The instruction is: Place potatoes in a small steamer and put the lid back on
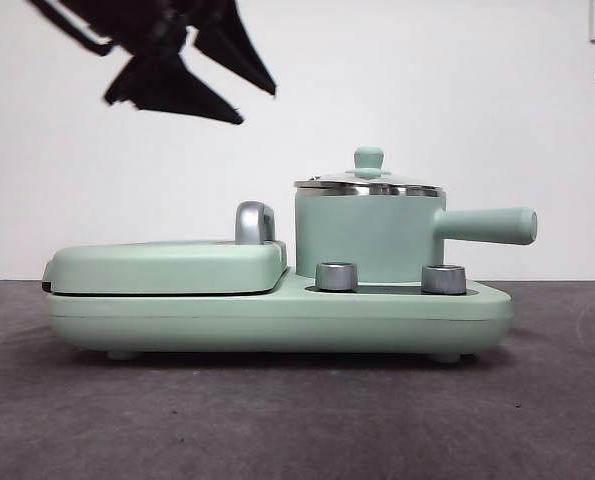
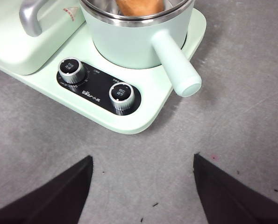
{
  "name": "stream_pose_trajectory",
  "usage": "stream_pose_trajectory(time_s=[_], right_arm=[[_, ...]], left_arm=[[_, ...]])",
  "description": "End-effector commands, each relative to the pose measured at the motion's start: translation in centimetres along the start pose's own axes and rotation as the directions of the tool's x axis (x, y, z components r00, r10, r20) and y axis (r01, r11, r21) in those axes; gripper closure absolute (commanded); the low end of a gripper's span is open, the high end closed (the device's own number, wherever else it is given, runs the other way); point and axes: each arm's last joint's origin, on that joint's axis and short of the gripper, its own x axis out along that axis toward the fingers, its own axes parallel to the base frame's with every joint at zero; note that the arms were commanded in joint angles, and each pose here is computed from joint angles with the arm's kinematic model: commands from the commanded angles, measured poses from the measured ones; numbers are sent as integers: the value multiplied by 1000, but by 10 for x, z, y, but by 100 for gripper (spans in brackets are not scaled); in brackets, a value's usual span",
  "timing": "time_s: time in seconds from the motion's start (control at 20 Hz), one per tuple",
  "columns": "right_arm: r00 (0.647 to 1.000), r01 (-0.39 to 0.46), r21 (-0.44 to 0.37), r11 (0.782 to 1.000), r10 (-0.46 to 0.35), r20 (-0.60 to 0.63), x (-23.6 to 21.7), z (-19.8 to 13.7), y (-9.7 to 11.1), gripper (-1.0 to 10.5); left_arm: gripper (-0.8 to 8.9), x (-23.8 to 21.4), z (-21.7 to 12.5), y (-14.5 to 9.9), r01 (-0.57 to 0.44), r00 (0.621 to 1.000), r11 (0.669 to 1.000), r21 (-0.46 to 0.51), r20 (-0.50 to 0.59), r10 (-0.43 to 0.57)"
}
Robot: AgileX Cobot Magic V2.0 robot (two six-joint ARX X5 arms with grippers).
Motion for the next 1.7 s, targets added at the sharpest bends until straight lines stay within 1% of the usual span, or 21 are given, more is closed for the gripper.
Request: stream_pose_trajectory(time_s=[0.05,0.2,0.45,0.55,0.75,0.8,0.85,0.95,1.35,1.4,1.45,1.5,1.55,1.6,1.65,1.7], right_arm=[[1000,-15,-15,1000,15,4,1,2,2,608],[1000,-30,-28,999,30,1,3,3,4,608],[997,-68,-52,996,66,-35,15,6,9,608],[996,-80,-59,995,78,-46,18,6,10,608],[994,-86,-50,995,82,-66,17,4,11,611],[994,-84,-50,995,80,-70,16,3,11,782],[995,-84,-61,995,80,-60,16,4,11,924],[994,-104,-49,993,102,-40,16,6,12,904],[994,-104,-54,993,103,-22,15,7,12,904],[994,-104,-54,993,103,-22,15,7,12,904],[994,-104,-54,993,103,-21,15,7,12,904],[994,-104,-54,993,103,-22,15,7,12,904],[994,-104,-54,993,103,-21,15,7,12,904],[994,-104,-54,993,103,-21,15,7,12,904],[994,-104,-54,993,103,-21,15,7,12,904],[994,-104,-54,993,103,-21,15,7,12,904]], left_arm=[[565,-12,-18,-2,-1,1000,999,-43,-3,1],[566,-31,-38,-4,-16,1000,999,-49,0,16],[566,-59,-63,-8,-83,995,992,-90,43,87],[566,-68,-74,-9,-108,994,989,-101,23,111],[576,-78,-83,-11,-130,991,985,-112,-55,125],[734,-79,-84,-12,-124,991,985,-118,-69,117],[790,-80,-84,-13,-119,992,987,-109,-64,113],[808,-80,-84,-13,-119,992,988,-104,-58,113],[808,-80,-84,-13,-119,992,987,-104,-58,113],[808,-85,-84,-14,-119,992,991,-63,-49,116],[808,-91,-86,-13,-131,991,991,1,-27,131],[807,-96,-92,-10,-153,988,988,29,31,152],[807,-103,-102,-3,-199,975,979,43,107,194],[808,-109,-116,4,-252,953,967,35,183,241],[808,-117,-134,13,-317,919,948,11,249,305],[808,-124,-150,20,-388,878,922,-19,296,375]])
